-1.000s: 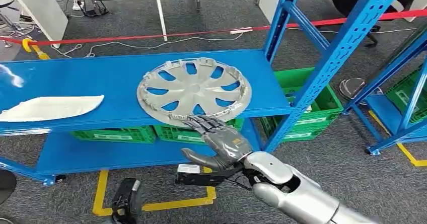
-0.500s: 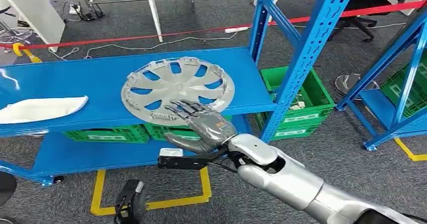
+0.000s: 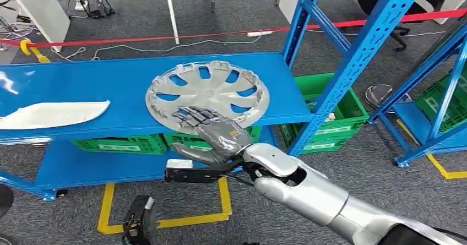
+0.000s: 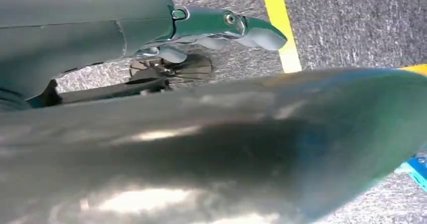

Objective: Take the parts from the cabinet and place them on the table.

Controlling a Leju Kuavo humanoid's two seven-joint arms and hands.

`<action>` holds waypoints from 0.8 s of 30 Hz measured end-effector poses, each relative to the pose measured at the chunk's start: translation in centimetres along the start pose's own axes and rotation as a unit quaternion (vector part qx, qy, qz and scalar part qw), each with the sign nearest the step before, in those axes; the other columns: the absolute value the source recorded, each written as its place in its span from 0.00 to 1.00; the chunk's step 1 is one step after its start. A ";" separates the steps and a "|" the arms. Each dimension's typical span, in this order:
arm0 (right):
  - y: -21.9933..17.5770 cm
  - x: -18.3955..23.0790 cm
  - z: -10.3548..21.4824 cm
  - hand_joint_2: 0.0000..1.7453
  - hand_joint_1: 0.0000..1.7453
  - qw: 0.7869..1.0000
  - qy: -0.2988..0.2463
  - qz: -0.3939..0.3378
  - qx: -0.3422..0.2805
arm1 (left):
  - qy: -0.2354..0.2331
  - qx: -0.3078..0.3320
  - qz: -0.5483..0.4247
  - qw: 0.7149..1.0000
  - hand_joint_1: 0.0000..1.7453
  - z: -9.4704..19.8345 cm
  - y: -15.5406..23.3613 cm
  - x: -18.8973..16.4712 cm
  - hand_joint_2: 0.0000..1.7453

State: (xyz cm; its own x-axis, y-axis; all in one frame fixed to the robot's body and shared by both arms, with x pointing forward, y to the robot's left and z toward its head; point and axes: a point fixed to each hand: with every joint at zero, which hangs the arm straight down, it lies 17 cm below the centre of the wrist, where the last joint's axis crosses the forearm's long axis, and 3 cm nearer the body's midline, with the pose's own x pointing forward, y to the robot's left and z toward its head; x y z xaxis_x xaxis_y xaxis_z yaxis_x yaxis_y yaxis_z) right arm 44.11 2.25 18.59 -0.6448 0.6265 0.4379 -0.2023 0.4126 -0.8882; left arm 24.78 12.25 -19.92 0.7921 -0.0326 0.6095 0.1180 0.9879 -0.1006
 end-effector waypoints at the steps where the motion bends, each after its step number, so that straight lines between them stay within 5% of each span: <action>1: -0.1 0.0 -0.1 0.00 0.00 1.000 0.002 -0.003 0.001 | -0.001 -0.001 0.000 1.000 0.00 0.0 -0.1 0.1 0.00; 24: 0.6 1.0 -0.5 0.00 0.00 0.999 -0.003 -0.038 0.022 | -0.005 0.023 -0.004 1.000 0.00 -0.3 -0.3 1.1 0.00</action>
State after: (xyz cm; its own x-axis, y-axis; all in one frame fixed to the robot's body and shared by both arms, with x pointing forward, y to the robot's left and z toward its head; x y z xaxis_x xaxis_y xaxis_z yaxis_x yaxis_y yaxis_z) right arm 43.74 3.49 18.52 -0.6307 0.5903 0.5038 -0.2838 0.4289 -0.8576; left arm 25.77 11.86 -19.44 0.7846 -0.0399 0.6187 0.0966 0.9936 -0.0584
